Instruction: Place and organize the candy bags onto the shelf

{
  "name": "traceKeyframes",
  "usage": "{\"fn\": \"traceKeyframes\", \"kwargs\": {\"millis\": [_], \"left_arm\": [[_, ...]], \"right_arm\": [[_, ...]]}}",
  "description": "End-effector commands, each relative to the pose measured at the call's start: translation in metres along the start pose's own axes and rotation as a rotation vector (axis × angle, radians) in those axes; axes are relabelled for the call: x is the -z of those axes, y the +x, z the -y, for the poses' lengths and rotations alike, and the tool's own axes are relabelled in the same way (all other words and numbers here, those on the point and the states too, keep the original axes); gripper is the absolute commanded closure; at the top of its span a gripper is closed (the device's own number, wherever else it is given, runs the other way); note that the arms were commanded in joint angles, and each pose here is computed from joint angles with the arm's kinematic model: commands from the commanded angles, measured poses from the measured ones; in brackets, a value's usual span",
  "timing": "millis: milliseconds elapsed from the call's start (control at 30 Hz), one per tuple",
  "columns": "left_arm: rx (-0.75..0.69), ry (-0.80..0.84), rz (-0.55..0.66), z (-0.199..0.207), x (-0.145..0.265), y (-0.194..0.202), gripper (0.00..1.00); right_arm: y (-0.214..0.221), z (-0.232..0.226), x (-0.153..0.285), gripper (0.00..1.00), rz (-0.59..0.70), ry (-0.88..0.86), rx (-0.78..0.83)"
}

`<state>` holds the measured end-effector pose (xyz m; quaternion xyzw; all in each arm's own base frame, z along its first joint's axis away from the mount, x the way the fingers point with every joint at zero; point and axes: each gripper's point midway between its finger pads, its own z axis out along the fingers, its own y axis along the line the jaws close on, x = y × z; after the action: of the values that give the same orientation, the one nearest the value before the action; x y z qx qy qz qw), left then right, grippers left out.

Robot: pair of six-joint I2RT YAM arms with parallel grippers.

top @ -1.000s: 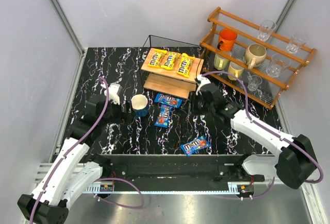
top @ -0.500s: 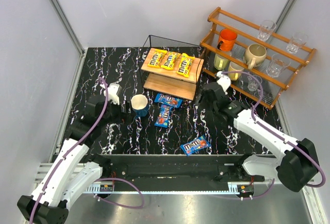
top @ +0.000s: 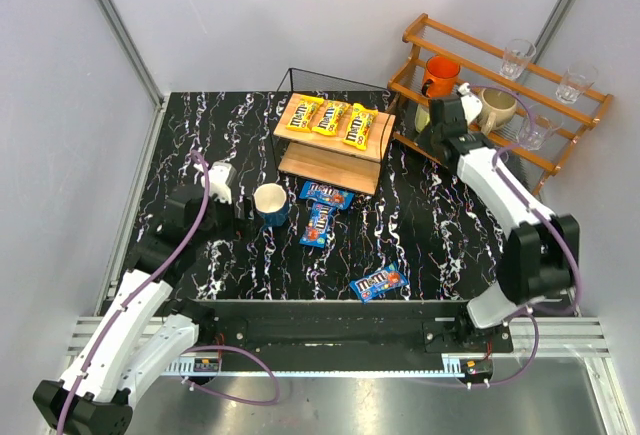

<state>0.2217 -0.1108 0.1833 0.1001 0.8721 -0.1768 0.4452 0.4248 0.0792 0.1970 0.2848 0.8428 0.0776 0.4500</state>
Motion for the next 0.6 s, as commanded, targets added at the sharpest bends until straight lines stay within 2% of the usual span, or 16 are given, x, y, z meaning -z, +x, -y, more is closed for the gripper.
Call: {"fn": "traceKeyframes", "kwargs": {"millis": [0, 300, 567], "left_arm": [[-0.001, 0.002, 0.061, 0.003, 0.005, -0.014, 0.01], [0.000, 0.004, 0.062, 0.003, 0.005, -0.014, 0.01], [0.000, 0.005, 0.060, 0.003, 0.005, -0.014, 0.01]], "right_arm": [[0.001, -0.028, -0.032, 1.00, -0.062, -0.071, 0.046], [0.009, -0.041, -0.081, 1.00, -0.120, -0.026, 0.090], [0.014, -0.064, -0.116, 1.00, -0.167, -0.063, 0.128]]}}
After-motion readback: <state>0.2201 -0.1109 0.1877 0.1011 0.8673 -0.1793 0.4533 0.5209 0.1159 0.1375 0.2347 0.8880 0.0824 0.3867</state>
